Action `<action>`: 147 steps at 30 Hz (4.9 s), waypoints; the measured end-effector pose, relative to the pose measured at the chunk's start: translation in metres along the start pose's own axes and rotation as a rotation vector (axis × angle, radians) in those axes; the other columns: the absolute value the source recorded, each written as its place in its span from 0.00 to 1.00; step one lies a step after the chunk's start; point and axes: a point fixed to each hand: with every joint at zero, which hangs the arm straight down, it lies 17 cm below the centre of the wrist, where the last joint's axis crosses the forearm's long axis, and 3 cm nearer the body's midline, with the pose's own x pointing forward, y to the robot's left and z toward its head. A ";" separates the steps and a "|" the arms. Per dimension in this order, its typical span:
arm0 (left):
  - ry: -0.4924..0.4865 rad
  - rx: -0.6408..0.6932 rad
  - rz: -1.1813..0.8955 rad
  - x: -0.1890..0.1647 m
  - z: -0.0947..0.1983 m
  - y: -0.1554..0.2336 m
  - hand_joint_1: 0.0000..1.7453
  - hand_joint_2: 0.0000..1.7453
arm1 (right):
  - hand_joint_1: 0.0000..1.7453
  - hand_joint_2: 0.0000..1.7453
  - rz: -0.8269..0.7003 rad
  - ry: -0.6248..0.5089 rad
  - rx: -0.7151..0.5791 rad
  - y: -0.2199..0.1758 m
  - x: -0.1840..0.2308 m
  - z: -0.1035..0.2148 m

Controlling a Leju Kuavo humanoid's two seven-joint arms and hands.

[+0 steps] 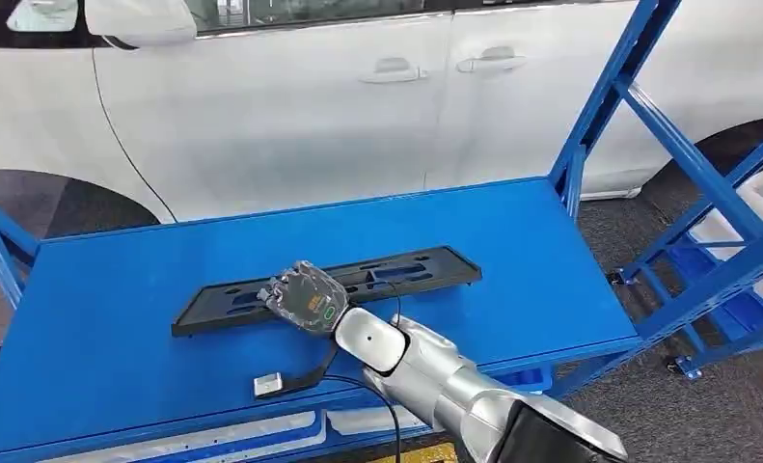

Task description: Take the parts from the cabinet and place them on the table.

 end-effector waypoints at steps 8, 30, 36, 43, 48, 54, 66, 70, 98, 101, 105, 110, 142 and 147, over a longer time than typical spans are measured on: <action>-0.022 -0.002 -0.005 0.004 -0.001 -0.004 0.00 1.00 | 1.00 1.00 -0.115 0.010 -0.153 -0.035 -0.007 -0.001; -0.028 0.002 -0.002 0.008 -0.003 -0.004 0.00 1.00 | 1.00 1.00 -0.457 0.147 -0.574 -0.140 -0.079 0.040; -0.030 0.008 0.010 0.009 -0.003 -0.002 0.00 1.00 | 1.00 1.00 -0.874 0.160 -0.733 -0.173 -0.110 0.069; -0.039 0.016 0.015 0.011 -0.003 0.002 0.00 1.00 | 1.00 1.00 -1.122 0.040 -0.880 -0.226 -0.115 0.104; -0.040 0.013 0.022 0.011 -0.003 -0.002 0.00 1.00 | 1.00 1.00 -1.103 0.006 -0.938 -0.251 -0.119 0.118; -0.041 0.012 0.026 0.010 -0.003 -0.003 0.00 1.00 | 1.00 1.00 -1.084 -0.002 -0.963 -0.261 -0.123 0.126; -0.040 0.018 0.032 0.009 -0.002 -0.002 0.00 1.00 | 1.00 1.00 -1.079 0.000 -0.955 -0.258 -0.122 0.132; -0.039 0.017 0.033 0.008 -0.002 -0.003 0.00 1.00 | 1.00 1.00 -1.081 -0.009 -0.957 -0.261 -0.122 0.132; -0.048 -0.011 0.052 0.010 -0.001 -0.012 0.00 1.00 | 1.00 1.00 -1.171 -0.302 -1.056 -0.388 -0.142 0.160; -0.047 -0.013 0.052 0.011 -0.001 -0.011 0.00 1.00 | 1.00 1.00 -1.175 -0.304 -1.058 -0.386 -0.141 0.161; -0.051 -0.013 0.052 0.012 -0.001 -0.010 0.00 1.00 | 1.00 1.00 -1.216 -0.315 -1.046 -0.380 -0.141 0.163; -0.025 -0.002 0.046 0.007 -0.002 -0.009 0.00 1.00 | 1.00 1.00 -1.242 -0.301 -1.031 -0.375 -0.146 0.162; -0.026 0.054 0.065 0.017 -0.008 0.011 0.00 1.00 | 1.00 1.00 -1.359 -0.261 -0.983 -0.316 -0.140 0.183; -0.025 0.058 0.065 0.016 -0.007 0.011 0.00 1.00 | 1.00 1.00 -1.360 -0.254 -0.968 -0.309 -0.136 0.186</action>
